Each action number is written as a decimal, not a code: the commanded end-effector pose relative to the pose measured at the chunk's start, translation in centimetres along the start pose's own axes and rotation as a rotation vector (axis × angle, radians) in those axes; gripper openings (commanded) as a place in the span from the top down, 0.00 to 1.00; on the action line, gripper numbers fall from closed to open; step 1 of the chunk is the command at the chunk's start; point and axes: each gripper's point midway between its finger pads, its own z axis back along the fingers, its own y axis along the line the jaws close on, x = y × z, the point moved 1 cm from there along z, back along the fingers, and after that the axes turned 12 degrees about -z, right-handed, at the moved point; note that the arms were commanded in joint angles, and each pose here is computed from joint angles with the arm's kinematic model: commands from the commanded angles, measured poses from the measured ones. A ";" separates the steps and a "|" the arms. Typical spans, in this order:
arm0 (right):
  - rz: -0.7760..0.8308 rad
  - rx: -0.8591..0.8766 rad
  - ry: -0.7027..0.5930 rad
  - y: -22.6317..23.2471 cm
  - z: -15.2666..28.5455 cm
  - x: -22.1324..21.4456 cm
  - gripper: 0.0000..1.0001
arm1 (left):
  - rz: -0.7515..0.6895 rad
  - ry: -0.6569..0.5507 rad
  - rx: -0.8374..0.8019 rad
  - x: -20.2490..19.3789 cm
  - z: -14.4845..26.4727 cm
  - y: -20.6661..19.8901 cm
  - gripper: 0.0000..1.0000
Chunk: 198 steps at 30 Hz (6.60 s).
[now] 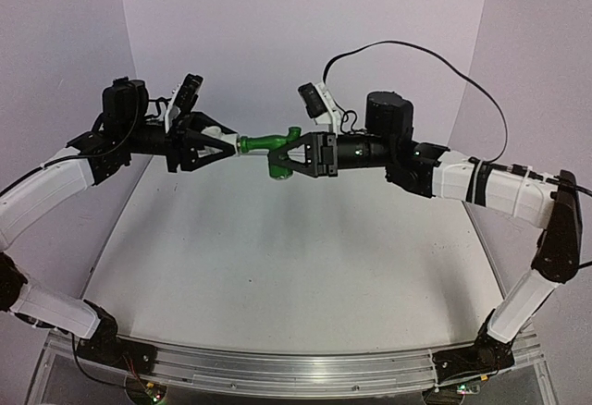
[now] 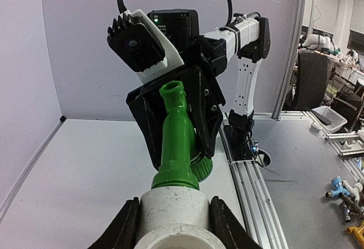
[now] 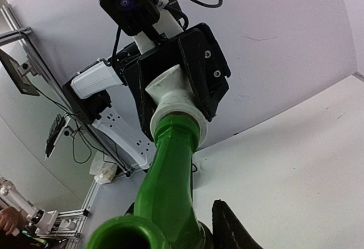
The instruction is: Install the water faucets
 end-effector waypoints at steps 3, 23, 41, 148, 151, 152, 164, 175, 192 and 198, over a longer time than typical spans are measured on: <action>0.202 -0.274 -0.096 0.1 2.7 2.5 1.00 | -0.157 -0.041 -0.108 0.7 -2.2 0.3 1.00; -0.326 -0.030 -0.122 3.2 5.2 8.1 1.00 | -1.475 -0.080 -0.029 3.1 -3.6 3.8 1.00; -0.348 -0.082 -0.269 1.7 7.2 11.9 0.35 | -1.861 -0.028 0.157 3.6 -3.4 5.6 1.00; 0.787 -0.254 -0.040 3.3 8.4 6.9 0.02 | 0.363 -0.054 -0.036 7.9 -0.2 3.1 1.00; 0.784 -0.224 -0.028 3.0 7.2 7.0 0.02 | 0.381 -0.055 -0.068 8.1 0.2 1.7 1.00; 0.779 -0.210 -0.030 3.1 6.9 7.2 0.02 | 0.380 -0.055 -0.085 8.2 0.4 1.2 1.00; 0.648 -0.074 -0.038 3.8 3.8 8.1 0.16 | 0.402 -0.043 -0.191 7.1 -0.3 1.0 1.00; 0.571 0.005 -0.010 4.4 1.9 7.6 0.44 | 0.422 -0.036 -0.198 6.6 -1.0 2.5 1.00; 0.383 -0.048 -0.039 2.8 1.5 8.0 1.00 | 0.175 -0.031 -0.025 6.6 -0.6 3.1 1.00; 0.124 -0.023 -0.106 3.1 1.5 8.9 1.00 | -0.735 0.070 0.115 4.4 -0.9 0.9 1.00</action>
